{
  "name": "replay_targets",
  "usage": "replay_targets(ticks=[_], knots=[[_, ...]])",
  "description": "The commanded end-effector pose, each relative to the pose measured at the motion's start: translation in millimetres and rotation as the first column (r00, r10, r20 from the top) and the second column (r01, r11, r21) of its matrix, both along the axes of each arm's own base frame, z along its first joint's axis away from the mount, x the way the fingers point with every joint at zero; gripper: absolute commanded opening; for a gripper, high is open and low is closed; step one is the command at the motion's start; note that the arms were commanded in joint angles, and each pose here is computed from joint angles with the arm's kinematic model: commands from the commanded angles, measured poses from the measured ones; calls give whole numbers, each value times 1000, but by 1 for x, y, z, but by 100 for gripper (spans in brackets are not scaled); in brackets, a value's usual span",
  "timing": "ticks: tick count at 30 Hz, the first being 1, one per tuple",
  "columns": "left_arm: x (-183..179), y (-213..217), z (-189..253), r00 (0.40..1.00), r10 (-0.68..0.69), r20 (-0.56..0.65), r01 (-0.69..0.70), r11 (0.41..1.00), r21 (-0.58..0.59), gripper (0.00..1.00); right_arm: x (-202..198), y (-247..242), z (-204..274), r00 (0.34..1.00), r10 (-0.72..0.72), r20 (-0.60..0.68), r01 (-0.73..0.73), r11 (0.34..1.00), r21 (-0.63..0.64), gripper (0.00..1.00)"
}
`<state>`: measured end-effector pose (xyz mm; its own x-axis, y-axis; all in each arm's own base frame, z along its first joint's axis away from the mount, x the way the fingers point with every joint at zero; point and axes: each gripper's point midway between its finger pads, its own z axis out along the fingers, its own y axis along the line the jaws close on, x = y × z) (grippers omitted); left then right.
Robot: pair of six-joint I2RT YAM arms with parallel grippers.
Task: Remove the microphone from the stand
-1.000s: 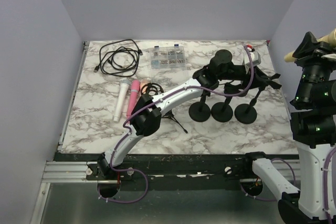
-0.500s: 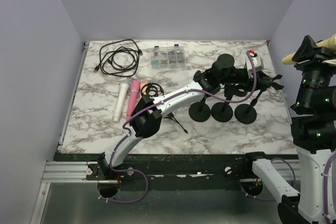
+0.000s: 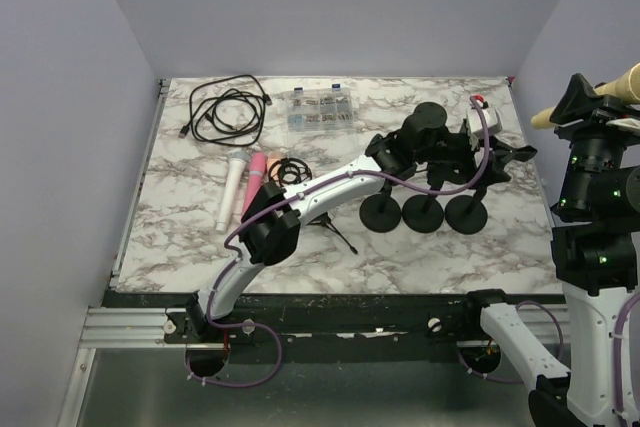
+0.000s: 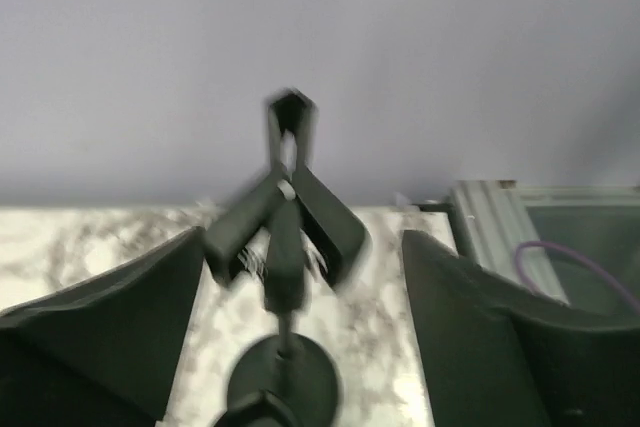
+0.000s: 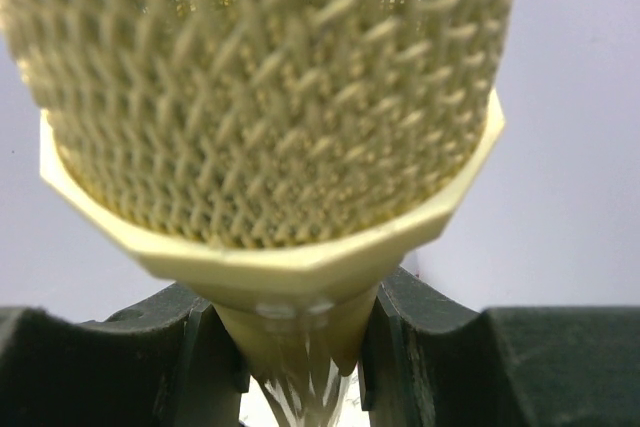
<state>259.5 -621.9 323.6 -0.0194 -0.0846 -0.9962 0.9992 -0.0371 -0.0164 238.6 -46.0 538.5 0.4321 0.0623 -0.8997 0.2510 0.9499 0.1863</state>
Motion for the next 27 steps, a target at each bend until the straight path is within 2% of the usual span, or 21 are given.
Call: replay_targets(ticks=[1, 5, 10, 13, 15, 20, 23, 27], knots=[[-15, 15, -12, 992, 4, -129, 13, 992, 126, 97, 2, 7, -6, 999, 39, -9, -39, 999, -3, 1], [-28, 31, 41, 993, -42, -110, 48, 997, 57, 99, 6, 10, -10, 998, 55, -23, -55, 999, -1, 1], [-48, 56, 83, 992, -76, -102, 78, 997, 18, 99, 17, 20, -19, 992, 111, -59, -111, 994, -2, 1], [-55, 77, 91, 989, -71, -132, 75, 997, 22, 98, 30, 40, -30, 971, 213, -108, -214, 977, 1, 1], [-56, 98, 93, 981, -68, -181, 75, 997, 31, 96, 40, 63, -37, 933, 331, -140, -335, 942, -6, 1], [-72, 173, 113, 950, -129, -285, 119, 991, -53, 88, 48, 127, -44, 750, 643, -153, -642, 764, 66, 1], [-90, 220, 121, 958, -121, -260, 102, 991, -83, 88, 47, 164, -48, 580, 805, -126, -794, 593, 135, 1], [-119, 272, 117, 975, -60, -216, 47, 997, -64, 91, 45, 199, -60, 342, 939, -26, -895, 334, 296, 1]])
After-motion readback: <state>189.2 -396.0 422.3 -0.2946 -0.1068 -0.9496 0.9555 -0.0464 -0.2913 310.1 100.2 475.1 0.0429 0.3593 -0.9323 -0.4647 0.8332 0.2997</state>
